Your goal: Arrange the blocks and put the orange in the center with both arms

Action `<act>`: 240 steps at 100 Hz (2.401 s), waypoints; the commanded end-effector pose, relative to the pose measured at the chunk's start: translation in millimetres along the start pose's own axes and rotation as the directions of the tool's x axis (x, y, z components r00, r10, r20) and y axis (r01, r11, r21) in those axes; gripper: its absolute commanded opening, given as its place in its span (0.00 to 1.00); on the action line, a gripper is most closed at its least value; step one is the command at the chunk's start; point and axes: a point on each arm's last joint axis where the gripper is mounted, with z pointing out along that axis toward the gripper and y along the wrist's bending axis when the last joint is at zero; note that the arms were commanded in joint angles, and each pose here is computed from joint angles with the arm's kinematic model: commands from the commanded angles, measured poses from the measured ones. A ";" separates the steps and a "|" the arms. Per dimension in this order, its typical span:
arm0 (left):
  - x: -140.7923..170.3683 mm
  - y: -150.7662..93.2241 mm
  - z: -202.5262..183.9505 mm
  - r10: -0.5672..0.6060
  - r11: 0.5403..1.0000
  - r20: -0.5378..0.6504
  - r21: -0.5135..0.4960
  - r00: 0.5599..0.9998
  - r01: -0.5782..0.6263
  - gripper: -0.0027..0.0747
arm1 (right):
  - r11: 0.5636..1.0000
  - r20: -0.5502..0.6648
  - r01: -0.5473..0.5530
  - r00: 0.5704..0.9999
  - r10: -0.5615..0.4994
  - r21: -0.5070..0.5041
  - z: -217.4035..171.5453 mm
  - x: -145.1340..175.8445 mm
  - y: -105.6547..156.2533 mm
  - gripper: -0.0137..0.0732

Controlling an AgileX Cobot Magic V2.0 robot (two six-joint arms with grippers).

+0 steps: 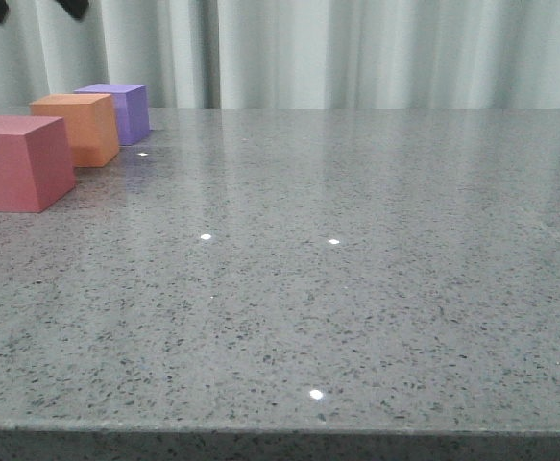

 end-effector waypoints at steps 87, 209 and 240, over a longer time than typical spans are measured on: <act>197.6 -3.0 -189.8 -0.029 0.998 0.566 -0.036 0.824 0.059 0.76 | 1.000 0.107 0.022 0.994 -0.020 -0.012 -2.9 -16.4 0.8 0.08; 235.2 -3.0 -200.8 -0.024 0.998 0.644 -0.029 0.764 0.055 0.01 | 1.000 0.107 0.022 0.994 -0.020 -0.012 -2.9 -16.4 0.8 0.08; 231.6 -2.0 -201.0 -0.011 0.997 0.718 -0.043 0.696 0.060 0.01 | 1.000 0.107 0.022 0.994 -0.020 -0.012 -2.9 -16.4 0.8 0.08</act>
